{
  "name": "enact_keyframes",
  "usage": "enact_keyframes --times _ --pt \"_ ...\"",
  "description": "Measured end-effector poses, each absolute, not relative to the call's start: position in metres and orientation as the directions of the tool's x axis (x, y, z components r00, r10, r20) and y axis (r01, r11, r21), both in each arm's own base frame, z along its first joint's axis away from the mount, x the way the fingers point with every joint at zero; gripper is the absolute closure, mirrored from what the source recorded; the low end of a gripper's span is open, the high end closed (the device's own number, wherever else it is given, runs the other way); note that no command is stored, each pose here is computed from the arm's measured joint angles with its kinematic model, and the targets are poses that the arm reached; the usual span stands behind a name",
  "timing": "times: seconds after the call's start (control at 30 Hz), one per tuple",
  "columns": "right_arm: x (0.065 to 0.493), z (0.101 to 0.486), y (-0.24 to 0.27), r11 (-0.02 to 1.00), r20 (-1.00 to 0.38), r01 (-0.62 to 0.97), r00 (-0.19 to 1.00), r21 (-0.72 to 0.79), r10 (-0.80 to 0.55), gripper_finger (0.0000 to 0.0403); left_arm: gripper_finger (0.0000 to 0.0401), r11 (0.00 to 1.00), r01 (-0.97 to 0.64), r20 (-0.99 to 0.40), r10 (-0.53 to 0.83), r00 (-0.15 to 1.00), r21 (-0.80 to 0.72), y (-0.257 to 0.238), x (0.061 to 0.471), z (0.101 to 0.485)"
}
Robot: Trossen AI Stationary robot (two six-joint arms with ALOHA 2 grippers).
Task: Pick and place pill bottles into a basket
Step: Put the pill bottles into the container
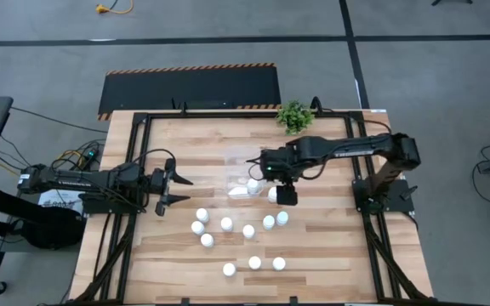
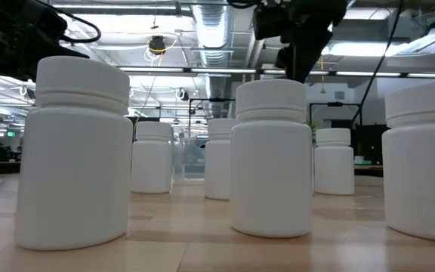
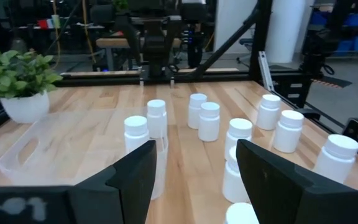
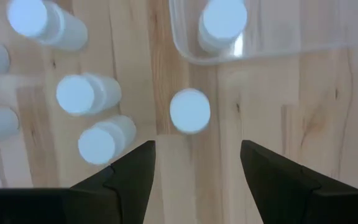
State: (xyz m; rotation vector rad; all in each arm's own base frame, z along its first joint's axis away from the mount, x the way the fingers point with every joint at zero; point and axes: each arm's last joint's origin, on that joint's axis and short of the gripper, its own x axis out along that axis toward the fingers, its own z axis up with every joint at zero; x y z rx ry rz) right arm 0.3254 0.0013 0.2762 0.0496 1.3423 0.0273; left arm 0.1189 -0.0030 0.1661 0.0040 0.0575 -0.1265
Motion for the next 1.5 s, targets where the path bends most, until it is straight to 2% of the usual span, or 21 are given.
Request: enact_keyframes --times 0.23,0.63,1.5 --pt "0.327 0.269 0.001 0.998 -0.966 0.021 0.253 0.054 0.047 0.0173 0.0190 0.969 0.249 -0.060 -0.249 0.967 -0.005 -0.007 0.118 0.166" --pt "0.342 0.236 0.001 0.999 -0.988 0.011 0.149 0.051 0.048 0.0173 0.0190 0.976 0.214 -0.072 -0.211 0.975 0.029 -0.005 0.118 0.165" --pt "0.345 0.237 0.001 0.999 -0.982 0.007 0.181 0.053 0.051 0.0173 0.0190 0.977 0.210 -0.073 -0.207 0.976 0.026 -0.005 0.118 0.165"
